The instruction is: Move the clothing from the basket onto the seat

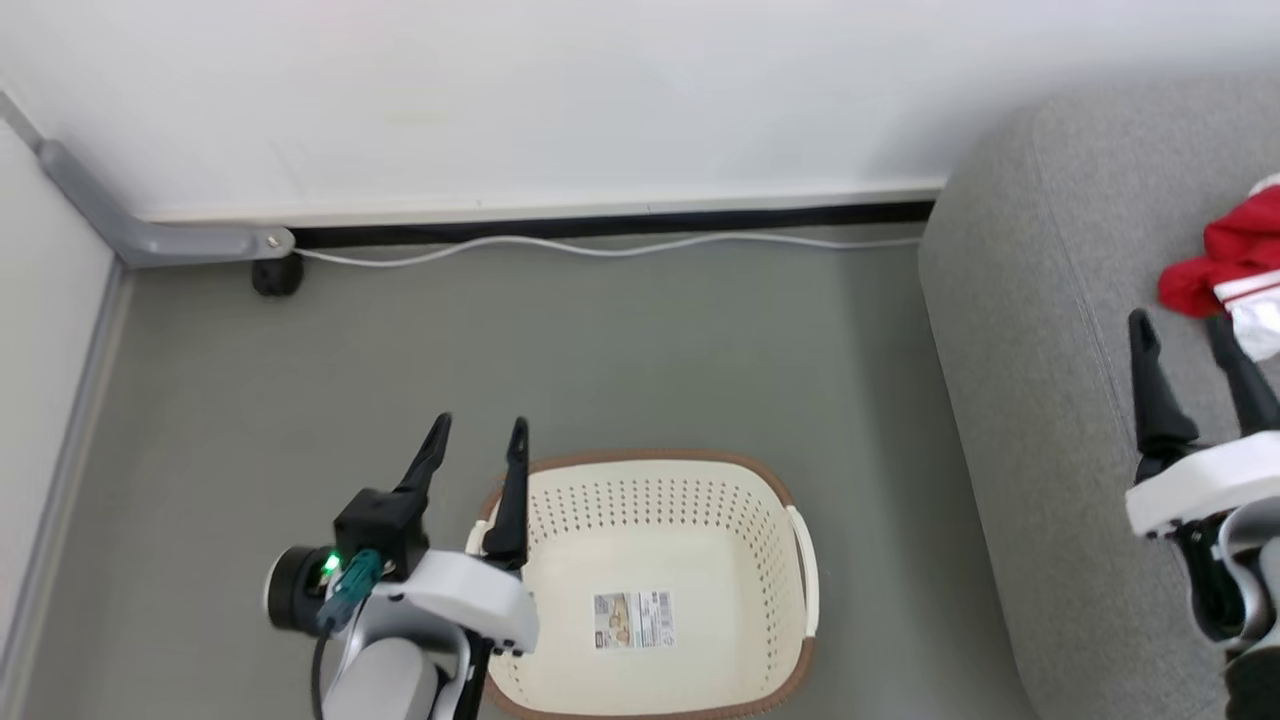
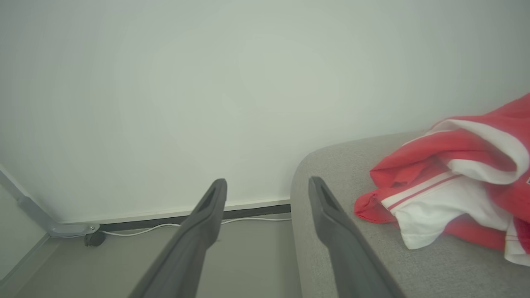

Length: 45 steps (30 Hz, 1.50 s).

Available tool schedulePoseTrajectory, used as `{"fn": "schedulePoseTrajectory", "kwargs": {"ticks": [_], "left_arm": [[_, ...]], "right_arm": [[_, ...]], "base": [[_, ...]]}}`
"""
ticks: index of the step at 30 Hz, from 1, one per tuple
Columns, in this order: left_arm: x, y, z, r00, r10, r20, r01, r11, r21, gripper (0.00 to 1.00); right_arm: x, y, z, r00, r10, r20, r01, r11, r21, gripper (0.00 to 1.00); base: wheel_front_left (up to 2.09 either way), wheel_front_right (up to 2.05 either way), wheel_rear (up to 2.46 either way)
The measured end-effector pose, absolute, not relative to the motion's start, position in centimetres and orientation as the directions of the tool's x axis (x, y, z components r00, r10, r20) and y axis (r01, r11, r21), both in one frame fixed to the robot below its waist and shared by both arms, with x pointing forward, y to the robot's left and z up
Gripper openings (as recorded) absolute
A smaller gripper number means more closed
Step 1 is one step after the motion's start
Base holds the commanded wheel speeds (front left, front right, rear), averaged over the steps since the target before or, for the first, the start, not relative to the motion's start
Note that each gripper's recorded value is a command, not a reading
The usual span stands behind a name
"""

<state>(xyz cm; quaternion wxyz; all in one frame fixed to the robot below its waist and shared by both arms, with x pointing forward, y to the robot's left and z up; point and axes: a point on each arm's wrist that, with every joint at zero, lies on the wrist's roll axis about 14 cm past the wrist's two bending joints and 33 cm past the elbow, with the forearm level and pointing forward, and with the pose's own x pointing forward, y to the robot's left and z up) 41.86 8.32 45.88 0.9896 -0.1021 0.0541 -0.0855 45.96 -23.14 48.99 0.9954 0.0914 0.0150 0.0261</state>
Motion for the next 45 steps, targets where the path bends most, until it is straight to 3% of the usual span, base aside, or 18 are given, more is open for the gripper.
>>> {"fn": "schedulePoseTrajectory", "kwargs": {"ticks": [16, 28, 45], "left_arm": [[35.8, 17.6, 45.4, 0.991, 0.082, -0.102, -0.098, 0.982, -0.162, 1.00], [34.3, 18.1, 45.8, 0.991, 0.100, -0.088, -0.113, 0.980, -0.166, 1.00], [34.1, 17.7, 45.2, 0.990, 0.090, -0.108, -0.107, 0.981, -0.162, 1.00]], "right_arm": [[41.5, -17.0, 50.0, 0.986, 0.167, 0.025, -0.169, 0.966, 0.194, 1.00], [39.0, -16.4, 49.3, 0.984, 0.177, 0.012, -0.175, 0.964, 0.202, 1.00], [38.8, -16.8, 48.5, 0.986, 0.168, -0.011, -0.163, 0.968, 0.190, 1.00]], "base": [[0.00, 0.00, 0.00], [0.00, 0.00, 0.00], [0.00, 0.00, 0.00]]}}
